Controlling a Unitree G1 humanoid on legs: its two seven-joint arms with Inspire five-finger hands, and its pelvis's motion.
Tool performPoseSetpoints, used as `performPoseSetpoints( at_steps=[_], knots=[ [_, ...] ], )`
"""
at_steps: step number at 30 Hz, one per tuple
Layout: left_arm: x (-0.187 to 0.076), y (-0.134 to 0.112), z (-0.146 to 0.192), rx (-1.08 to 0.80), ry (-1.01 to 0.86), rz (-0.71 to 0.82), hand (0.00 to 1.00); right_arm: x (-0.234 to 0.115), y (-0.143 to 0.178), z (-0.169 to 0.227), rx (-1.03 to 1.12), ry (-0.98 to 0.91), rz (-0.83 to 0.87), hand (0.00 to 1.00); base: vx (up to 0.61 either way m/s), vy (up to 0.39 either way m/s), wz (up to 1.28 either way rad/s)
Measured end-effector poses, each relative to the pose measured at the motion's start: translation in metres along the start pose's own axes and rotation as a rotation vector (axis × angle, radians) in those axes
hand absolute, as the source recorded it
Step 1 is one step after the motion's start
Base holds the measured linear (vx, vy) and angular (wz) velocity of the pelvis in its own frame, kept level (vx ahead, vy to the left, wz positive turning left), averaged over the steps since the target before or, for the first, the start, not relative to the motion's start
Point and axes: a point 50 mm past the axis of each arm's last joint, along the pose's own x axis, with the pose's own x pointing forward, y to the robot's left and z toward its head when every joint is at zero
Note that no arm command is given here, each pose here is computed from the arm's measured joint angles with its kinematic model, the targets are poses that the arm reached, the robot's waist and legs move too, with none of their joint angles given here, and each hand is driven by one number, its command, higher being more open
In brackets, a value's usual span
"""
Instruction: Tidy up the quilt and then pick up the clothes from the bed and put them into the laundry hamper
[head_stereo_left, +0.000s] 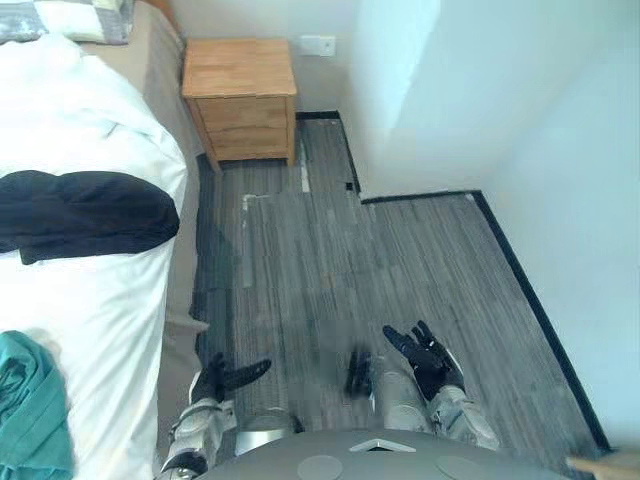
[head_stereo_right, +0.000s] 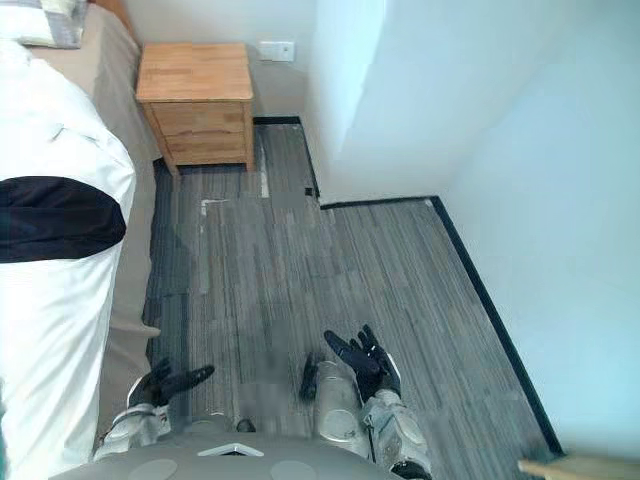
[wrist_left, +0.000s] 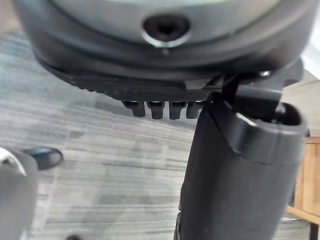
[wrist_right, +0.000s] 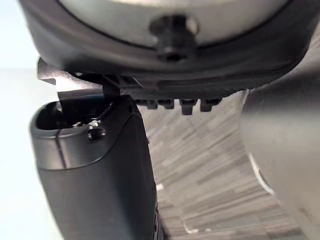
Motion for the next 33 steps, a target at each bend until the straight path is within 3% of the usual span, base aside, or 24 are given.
performPoseSetpoints(
  at_steps=[4,8,17,20,26,31,33],
  knots=[
    [-0.009,-0.011,-0.028,-0.084,0.076,0.008,1.00,-0.003,-0.007,0.001,0.025,-0.002,-0.036,1.00,0.61,-0.330,0.99],
    [-0.012,-0.015,-0.027,-0.243,0.045,0.046,1.00,0.004,-0.011,0.021,-0.098,0.004,-0.019,1.00,0.71,-0.453,0.24],
    [-0.016,0.002,-0.025,-0.119,-0.020,-0.003,1.00,0.003,-0.007,0.007,-0.164,0.092,0.047,1.00,0.69,-0.228,0.33],
    [-0.013,0.021,-0.018,-0.124,-0.014,0.027,1.00,0.010,0.005,0.002,-0.140,0.113,0.054,1.00,0.77,-0.104,0.72],
    [-0.014,0.014,-0.030,-0.068,0.053,0.004,1.00,0.021,0.012,0.018,-0.219,0.089,0.081,1.00,0.61,-0.154,1.35],
    [-0.005,-0.003,-0.003,-0.219,-0.045,-0.026,1.00,0.014,0.009,0.009,-0.206,0.087,0.043,1.00,0.37,-0.373,2.42],
    [-0.009,0.011,-0.013,-0.272,-0.027,0.042,1.00,0.013,0.015,0.002,-0.228,0.114,0.065,1.00,0.34,-0.476,1.78]
  ],
)
